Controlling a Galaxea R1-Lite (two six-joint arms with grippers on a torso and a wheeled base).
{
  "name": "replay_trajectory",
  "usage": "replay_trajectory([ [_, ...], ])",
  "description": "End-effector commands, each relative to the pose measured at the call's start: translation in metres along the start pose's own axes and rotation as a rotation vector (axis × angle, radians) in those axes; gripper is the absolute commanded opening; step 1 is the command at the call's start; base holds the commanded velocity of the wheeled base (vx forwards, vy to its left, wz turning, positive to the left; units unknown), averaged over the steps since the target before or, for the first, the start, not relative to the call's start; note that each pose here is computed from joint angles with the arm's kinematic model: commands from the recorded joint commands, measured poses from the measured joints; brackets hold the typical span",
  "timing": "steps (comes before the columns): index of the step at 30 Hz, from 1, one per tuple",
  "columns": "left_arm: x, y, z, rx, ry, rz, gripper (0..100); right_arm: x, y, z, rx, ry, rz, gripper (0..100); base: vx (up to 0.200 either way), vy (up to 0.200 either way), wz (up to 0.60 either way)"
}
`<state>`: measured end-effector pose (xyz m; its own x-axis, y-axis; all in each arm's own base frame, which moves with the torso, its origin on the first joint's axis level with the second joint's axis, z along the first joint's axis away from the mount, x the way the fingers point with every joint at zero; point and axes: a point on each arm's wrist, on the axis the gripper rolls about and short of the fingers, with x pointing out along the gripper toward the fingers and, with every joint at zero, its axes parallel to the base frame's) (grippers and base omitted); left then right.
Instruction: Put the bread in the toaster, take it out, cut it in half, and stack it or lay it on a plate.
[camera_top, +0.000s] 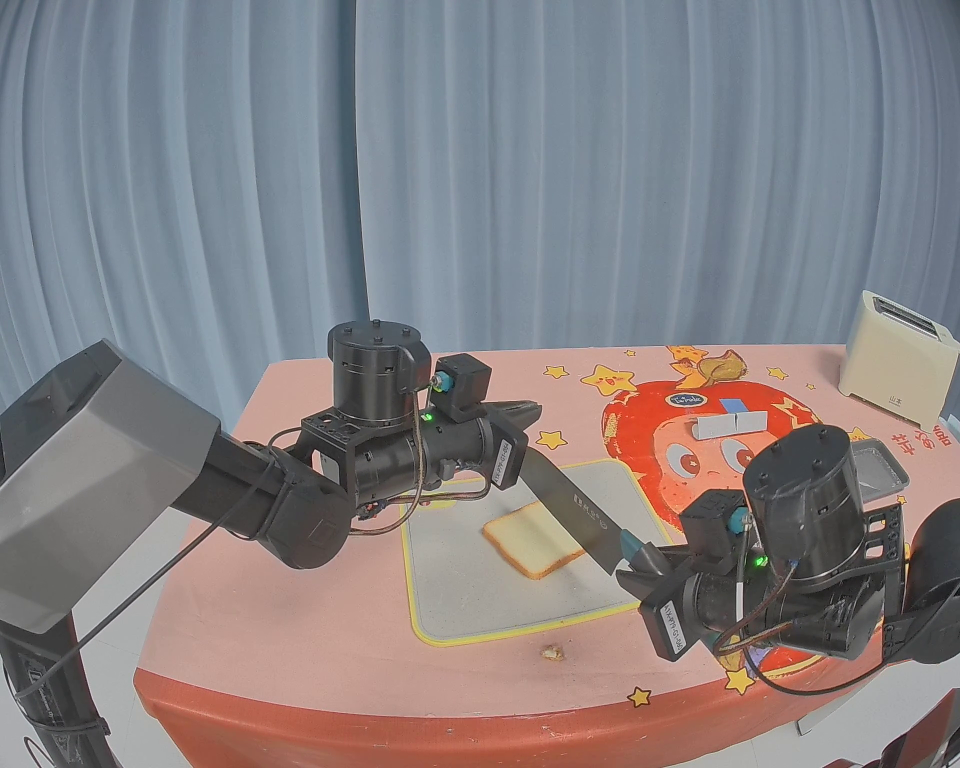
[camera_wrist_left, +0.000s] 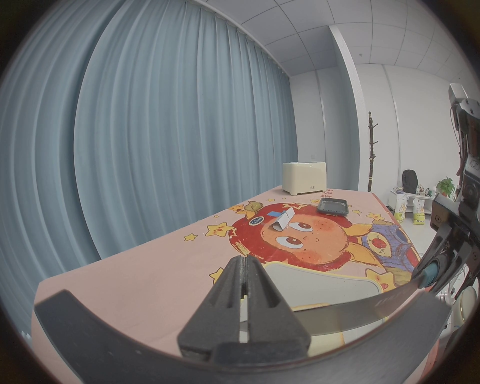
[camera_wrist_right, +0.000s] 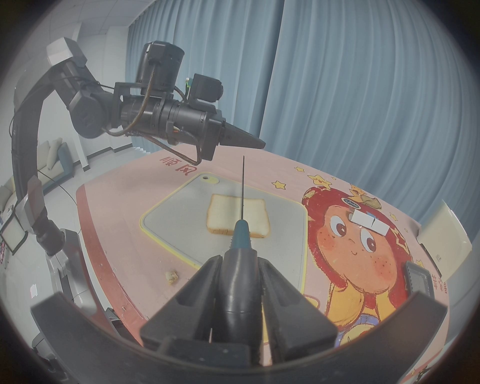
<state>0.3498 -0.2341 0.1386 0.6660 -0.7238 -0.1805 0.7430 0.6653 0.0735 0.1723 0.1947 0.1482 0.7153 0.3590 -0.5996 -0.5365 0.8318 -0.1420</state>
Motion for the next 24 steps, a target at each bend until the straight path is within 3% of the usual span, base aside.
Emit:
replay_trajectory([
  [1, 0.001, -0.001, 0.001, 0.005, -0.015, -0.001, 0, 0.000, 0.001, 0.005, -0.002, -0.011, 0.001, 0, 0.000, 0.000, 0.00],
  [13, 0.000, -0.002, 0.000, 0.004, -0.013, 0.005, 0, 0.022, -0.005, 0.006, -0.007, 0.052, -0.038, 0, 0.000, 0.000, 0.00],
  [24, 0.007, -0.007, -0.009, 0.004, 0.010, -0.011, 0, 0.026, 0.001, 0.002, -0.028, 0.068, -0.025, 0, 0.000, 0.000, 0.00],
])
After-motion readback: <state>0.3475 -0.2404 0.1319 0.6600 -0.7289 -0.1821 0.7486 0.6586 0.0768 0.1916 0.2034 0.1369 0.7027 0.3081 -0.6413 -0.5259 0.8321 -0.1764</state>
